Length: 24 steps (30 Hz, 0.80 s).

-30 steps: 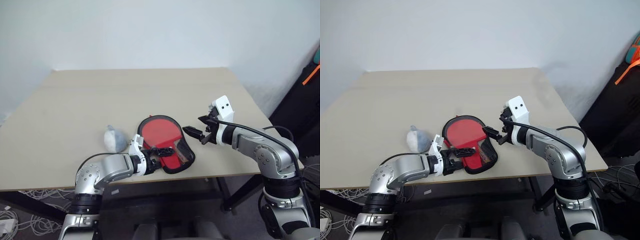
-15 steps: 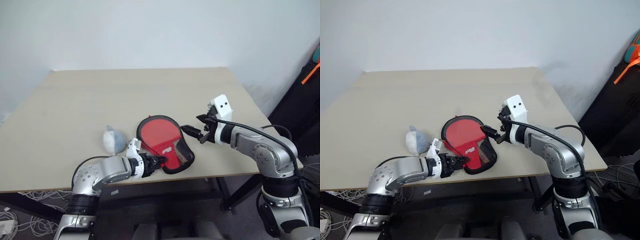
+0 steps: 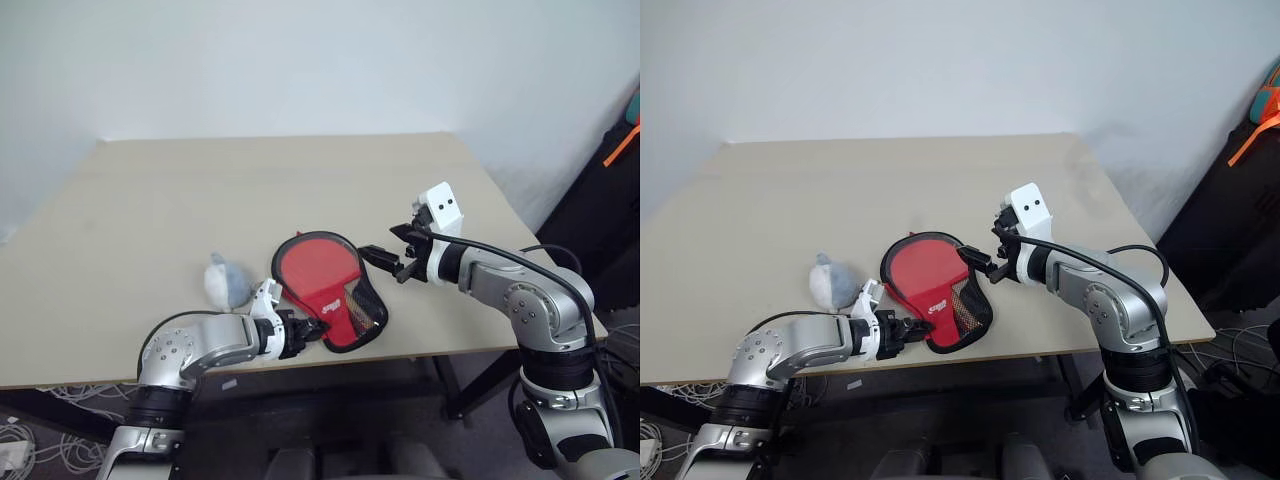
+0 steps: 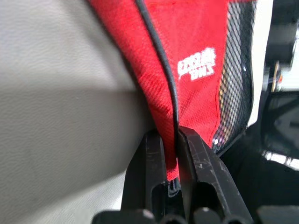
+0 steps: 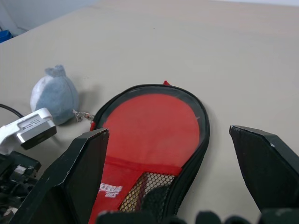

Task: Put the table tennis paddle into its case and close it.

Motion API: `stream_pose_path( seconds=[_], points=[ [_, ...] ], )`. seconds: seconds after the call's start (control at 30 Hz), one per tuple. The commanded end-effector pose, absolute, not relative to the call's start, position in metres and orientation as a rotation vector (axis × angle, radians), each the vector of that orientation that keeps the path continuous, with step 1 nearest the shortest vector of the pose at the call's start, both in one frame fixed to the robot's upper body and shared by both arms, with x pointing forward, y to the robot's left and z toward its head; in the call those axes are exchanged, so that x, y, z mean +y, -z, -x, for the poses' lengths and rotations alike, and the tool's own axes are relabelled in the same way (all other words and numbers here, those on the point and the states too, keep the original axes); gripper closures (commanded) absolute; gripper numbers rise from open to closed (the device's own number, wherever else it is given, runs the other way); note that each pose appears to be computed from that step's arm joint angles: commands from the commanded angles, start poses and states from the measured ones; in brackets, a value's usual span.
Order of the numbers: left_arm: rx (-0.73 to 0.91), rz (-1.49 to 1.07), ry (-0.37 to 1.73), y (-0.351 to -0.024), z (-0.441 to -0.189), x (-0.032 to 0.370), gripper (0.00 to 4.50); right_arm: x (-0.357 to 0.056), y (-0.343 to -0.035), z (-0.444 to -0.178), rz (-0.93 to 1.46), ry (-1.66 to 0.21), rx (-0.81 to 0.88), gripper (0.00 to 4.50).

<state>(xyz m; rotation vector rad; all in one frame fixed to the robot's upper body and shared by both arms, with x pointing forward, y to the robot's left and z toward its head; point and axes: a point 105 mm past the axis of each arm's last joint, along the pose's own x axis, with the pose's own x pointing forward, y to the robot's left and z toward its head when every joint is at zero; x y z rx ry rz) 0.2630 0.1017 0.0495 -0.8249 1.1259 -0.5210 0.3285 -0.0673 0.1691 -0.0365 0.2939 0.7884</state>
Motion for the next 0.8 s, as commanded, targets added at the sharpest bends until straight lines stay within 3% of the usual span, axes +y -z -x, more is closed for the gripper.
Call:
stream_pose_path(
  seconds=[0.03, 0.4, 0.8],
  points=[
    [1.155, 0.704, 0.733, -0.064, -0.245, 0.085, 4.16, -0.066, -0.187, -0.329, 0.036, -0.798, 0.224, 0.00],
    [1.302, 0.441, 0.966, -0.078, -0.208, 0.109, 4.16, -0.058, -0.185, -0.330, 0.034, -0.833, 0.229, 0.00],
    [1.386, 0.348, 0.971, -0.063, -0.193, 0.130, 4.16, -0.056, -0.181, -0.328, 0.035, -0.844, 0.241, 0.00]
  ],
)
